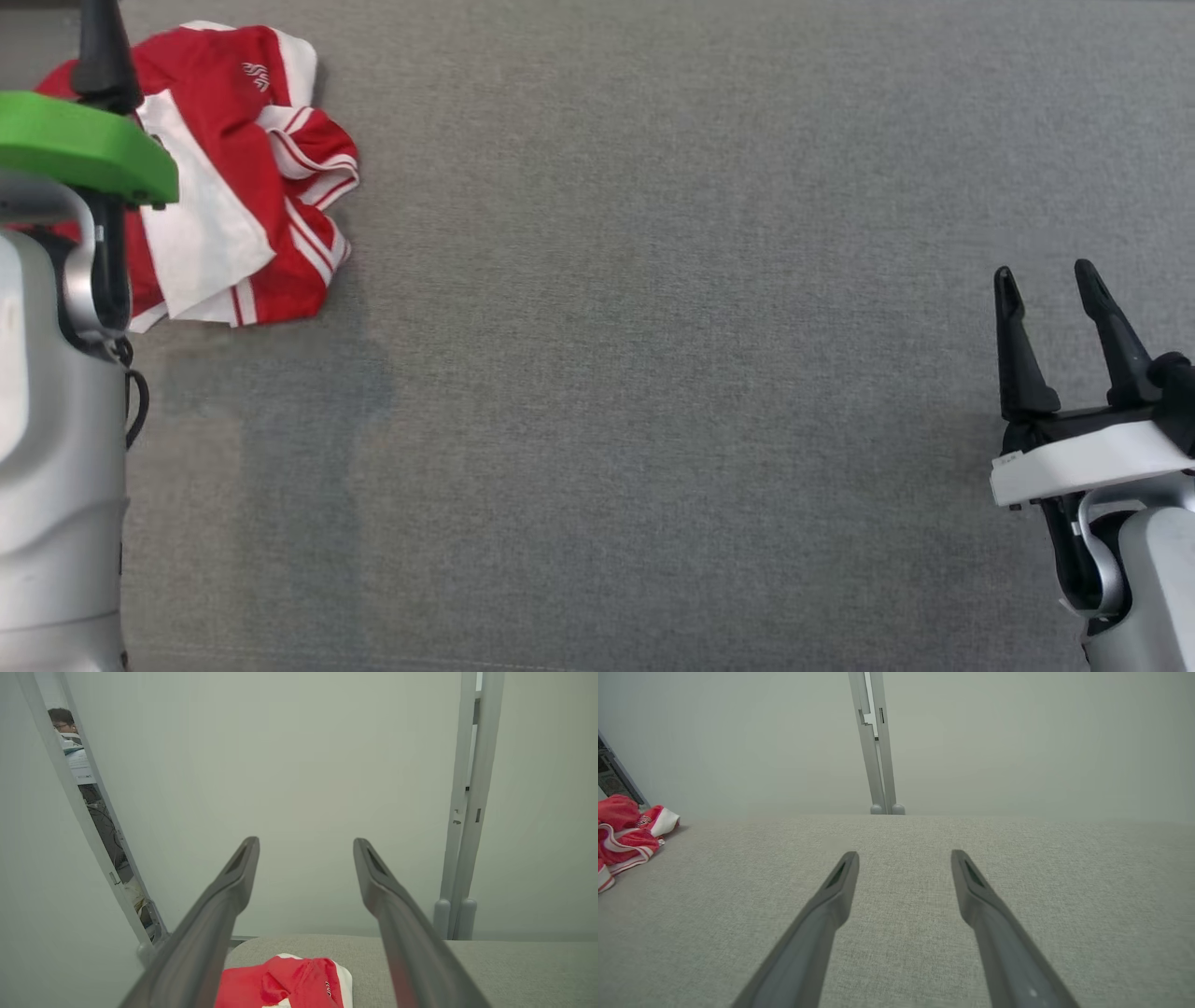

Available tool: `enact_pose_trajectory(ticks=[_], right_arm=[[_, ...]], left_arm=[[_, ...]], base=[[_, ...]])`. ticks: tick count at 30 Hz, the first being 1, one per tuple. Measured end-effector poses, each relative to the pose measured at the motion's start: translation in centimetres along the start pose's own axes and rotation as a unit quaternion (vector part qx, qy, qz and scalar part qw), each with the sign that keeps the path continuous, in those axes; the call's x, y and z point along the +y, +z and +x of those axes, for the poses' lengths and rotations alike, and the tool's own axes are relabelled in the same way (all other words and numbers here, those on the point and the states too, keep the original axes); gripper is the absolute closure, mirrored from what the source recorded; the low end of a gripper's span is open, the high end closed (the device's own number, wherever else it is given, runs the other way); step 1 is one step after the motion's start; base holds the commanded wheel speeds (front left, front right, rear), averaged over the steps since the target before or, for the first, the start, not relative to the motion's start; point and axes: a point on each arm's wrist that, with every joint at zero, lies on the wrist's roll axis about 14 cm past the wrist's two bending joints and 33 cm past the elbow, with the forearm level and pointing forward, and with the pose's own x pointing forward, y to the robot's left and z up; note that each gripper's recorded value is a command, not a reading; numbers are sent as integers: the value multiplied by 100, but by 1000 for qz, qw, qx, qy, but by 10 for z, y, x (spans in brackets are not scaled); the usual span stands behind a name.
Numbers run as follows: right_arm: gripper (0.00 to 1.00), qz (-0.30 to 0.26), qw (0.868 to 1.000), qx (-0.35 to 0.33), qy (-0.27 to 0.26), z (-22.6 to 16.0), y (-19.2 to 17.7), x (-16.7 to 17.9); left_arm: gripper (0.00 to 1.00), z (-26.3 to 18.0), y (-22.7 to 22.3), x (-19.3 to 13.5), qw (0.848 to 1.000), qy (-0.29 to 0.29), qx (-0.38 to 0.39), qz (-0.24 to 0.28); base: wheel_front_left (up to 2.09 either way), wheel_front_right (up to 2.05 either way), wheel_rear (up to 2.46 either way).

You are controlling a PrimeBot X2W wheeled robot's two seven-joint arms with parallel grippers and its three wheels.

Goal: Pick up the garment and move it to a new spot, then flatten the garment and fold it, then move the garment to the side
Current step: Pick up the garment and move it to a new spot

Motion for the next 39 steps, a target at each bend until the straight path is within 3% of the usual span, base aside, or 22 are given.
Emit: enact_pose_trajectory(ticks=[5,9,18,22,23,24,33,39], right_arm=[[0,-4,999,15,-30,-4,-14,-26],[0,-6,998,30,-51,-9,-27,-42],[0,-10,996,47,-79,-21,-38,-60],[0,-8,996,46,-81,-21,-39,-61],[0,-7,996,46,-81,-21,-39,-60],[0,-6,996,46,-80,-21,-39,-60],[0,1,997,37,-73,-20,-34,-52],[0,7,997,26,-68,-21,-25,-43]], left_arm=[[0,26,-57,-17,996,-18,82,-6],[0,32,-113,-22,985,-18,171,-14],[0,1,-212,-8,936,11,351,-1],[0,-11,-226,-1,927,25,373,-6],[63,-14,-229,0,925,26,378,-5],[100,-16,-230,1,926,28,376,-5],[100,-8,-207,11,948,35,316,3],[100,10,-163,12,971,24,238,16]], base=[[0,0,0],[0,0,0],[0,0,0],[0,0,0],[0,0,0],[0,0,0],[0,0,0],[0,0,0]])
